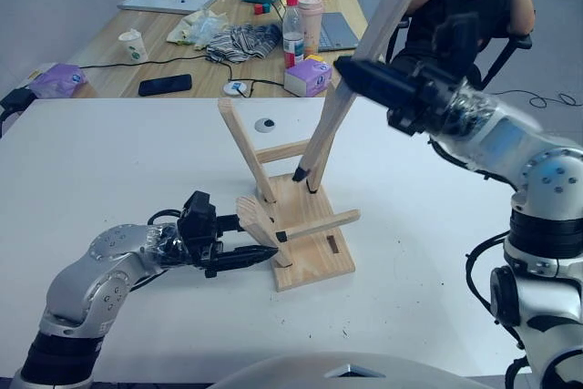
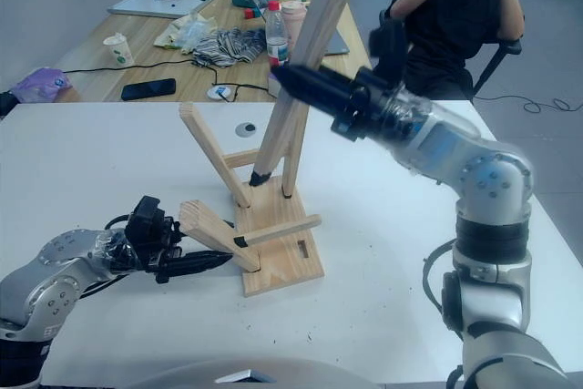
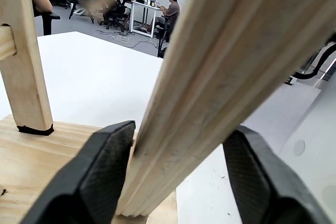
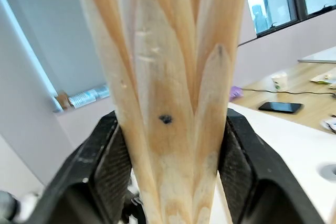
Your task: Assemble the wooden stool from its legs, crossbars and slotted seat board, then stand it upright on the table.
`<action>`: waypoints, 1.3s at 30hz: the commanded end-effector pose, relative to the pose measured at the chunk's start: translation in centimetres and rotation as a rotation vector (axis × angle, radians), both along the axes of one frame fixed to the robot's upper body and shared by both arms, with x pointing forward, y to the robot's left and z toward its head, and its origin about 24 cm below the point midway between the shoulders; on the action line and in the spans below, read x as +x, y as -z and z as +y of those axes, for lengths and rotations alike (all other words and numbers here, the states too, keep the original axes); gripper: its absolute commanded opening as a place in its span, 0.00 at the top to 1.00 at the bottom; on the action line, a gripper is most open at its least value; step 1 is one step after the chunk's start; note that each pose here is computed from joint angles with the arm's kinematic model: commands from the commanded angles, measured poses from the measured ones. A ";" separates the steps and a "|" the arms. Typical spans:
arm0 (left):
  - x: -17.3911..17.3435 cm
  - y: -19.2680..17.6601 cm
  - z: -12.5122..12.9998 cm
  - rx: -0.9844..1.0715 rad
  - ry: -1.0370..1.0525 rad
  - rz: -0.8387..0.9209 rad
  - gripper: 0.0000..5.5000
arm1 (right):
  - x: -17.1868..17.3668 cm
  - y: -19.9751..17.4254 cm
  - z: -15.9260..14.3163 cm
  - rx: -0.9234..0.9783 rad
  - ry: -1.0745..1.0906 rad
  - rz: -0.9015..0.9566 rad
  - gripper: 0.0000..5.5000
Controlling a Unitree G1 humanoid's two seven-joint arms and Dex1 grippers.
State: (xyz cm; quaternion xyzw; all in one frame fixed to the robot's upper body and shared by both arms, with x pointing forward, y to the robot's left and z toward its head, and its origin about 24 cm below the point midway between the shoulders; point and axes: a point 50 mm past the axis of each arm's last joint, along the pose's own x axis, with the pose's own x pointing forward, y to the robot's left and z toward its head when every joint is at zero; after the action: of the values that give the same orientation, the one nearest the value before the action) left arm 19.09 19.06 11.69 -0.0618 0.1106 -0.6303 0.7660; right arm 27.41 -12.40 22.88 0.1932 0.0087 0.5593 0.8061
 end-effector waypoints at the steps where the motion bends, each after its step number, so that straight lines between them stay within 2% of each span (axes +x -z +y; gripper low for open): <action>1: 0.2 -0.5 1.9 0.114 0.037 -0.011 0.57 | 0.7 2.4 0.7 -0.023 0.039 -0.011 0.61; 5: 1.0 -1.6 3.7 0.200 0.102 -0.024 0.59 | 1.2 5.9 1.4 -0.023 0.072 0.033 0.61; 12: 3.6 -2.8 5.1 0.260 0.177 -0.105 0.61 | -1.3 10.5 2.0 -0.077 0.017 0.092 0.61; 16: 4.1 -2.8 5.5 0.258 0.182 -0.110 0.62 | -2.0 13.0 -0.4 -0.166 0.026 0.098 0.61; 20: 4.1 -2.5 5.6 0.260 0.167 -0.103 0.62 | -3.6 15.7 -3.8 -0.335 -0.037 0.135 0.63; 24: 4.0 -2.4 5.8 0.254 0.152 -0.092 0.62 | -4.7 16.0 -5.8 -0.421 -0.096 0.130 0.63; 31: 4.0 -2.2 5.8 0.239 0.132 -0.087 0.62 | -5.7 14.7 -6.2 -0.480 -0.177 0.072 0.63; 35: 3.8 -2.1 5.6 0.228 0.116 -0.089 0.62 | -6.7 15.4 -5.8 -0.532 -0.240 0.055 0.63; 39: 3.6 -2.0 5.5 0.220 0.109 -0.087 0.62 | -7.0 16.0 -4.4 -0.504 -0.252 0.015 0.63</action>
State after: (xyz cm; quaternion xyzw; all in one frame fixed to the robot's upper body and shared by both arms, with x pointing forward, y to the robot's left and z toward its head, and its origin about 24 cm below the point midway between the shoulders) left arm 22.70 24.45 13.71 0.0560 0.1442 -0.6693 0.7267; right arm 21.79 -16.47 10.61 0.0006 0.0677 0.6466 0.7598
